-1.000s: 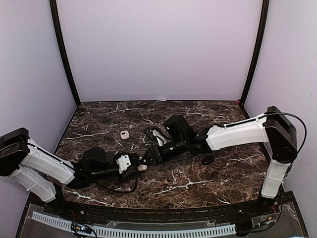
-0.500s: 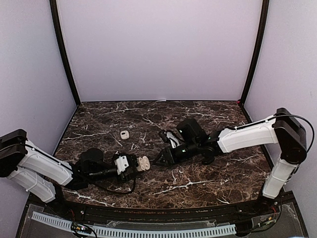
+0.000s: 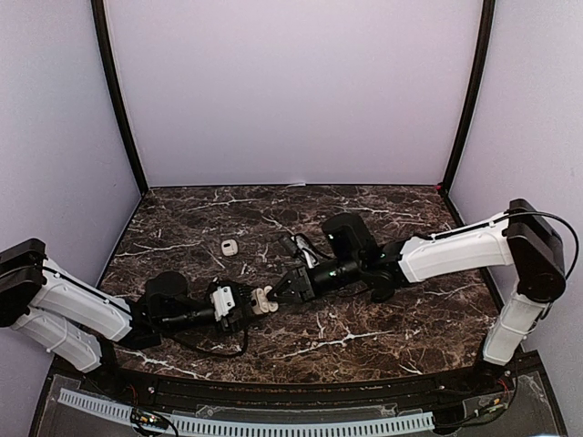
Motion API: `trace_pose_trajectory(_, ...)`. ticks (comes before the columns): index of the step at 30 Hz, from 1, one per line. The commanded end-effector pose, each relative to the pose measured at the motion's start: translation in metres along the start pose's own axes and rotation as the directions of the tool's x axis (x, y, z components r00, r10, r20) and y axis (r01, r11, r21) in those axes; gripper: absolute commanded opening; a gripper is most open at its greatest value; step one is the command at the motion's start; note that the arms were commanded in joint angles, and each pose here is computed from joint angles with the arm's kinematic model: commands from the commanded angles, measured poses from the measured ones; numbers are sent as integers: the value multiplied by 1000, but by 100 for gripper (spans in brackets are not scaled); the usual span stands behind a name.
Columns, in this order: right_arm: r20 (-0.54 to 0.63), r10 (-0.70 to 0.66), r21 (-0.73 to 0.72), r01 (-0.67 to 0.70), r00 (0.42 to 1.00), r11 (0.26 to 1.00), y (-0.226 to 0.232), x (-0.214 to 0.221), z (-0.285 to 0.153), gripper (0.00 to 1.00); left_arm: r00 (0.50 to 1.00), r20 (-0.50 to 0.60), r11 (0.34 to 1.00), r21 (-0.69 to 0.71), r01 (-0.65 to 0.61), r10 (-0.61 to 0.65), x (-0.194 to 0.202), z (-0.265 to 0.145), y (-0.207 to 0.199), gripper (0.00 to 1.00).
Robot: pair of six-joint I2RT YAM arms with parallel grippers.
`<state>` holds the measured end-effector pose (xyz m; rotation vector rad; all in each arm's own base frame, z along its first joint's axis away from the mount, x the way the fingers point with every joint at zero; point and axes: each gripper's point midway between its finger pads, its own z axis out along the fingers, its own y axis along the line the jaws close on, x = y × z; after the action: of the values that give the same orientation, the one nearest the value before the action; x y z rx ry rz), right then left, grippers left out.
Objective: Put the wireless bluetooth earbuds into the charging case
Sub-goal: Open the charging case.
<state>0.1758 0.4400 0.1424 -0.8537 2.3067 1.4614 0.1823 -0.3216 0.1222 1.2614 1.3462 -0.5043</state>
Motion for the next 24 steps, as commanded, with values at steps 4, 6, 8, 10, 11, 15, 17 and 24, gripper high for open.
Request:
trace_pose_trajectory(4,-1,0,-52,0,1000,999,11,-5,8,27,998,63,1000,6,-30,30,-18,-4,-1,34)
trace_pose_trajectory(6,-8,5,-47,-5,1000,999,9,-4,9,23,998,62,999,6,-32,32,-17,-4,-2,34)
trace_pose_trajectory(8,-12,6,-48,-7,1000,999,9,-4,10,18,997,62,999,7,-36,35,-18,-4,-2,34)
trace_pose_trajectory(10,-14,8,-50,-9,1000,999,10,-4,10,14,998,60,999,7,-37,37,-17,-3,-3,34)
trace_pose_trajectory(11,-14,9,-49,-9,1000,999,9,-4,10,12,998,56,999,7,-36,36,-16,-2,-3,34)
trace_pose_trajectory(15,-12,-2,-36,2,1000,999,9,-5,8,4,999,49,999,31,-14,12,-13,1,-7,53)
trace_pose_trajectory(17,-15,-21,-19,21,1000,1000,9,-6,5,3,998,55,998,55,20,-23,-15,3,-11,70)
trace_pose_trajectory(24,-55,-111,72,115,992,991,0,-4,-9,0,981,-5,965,180,192,-194,-21,9,-22,83)
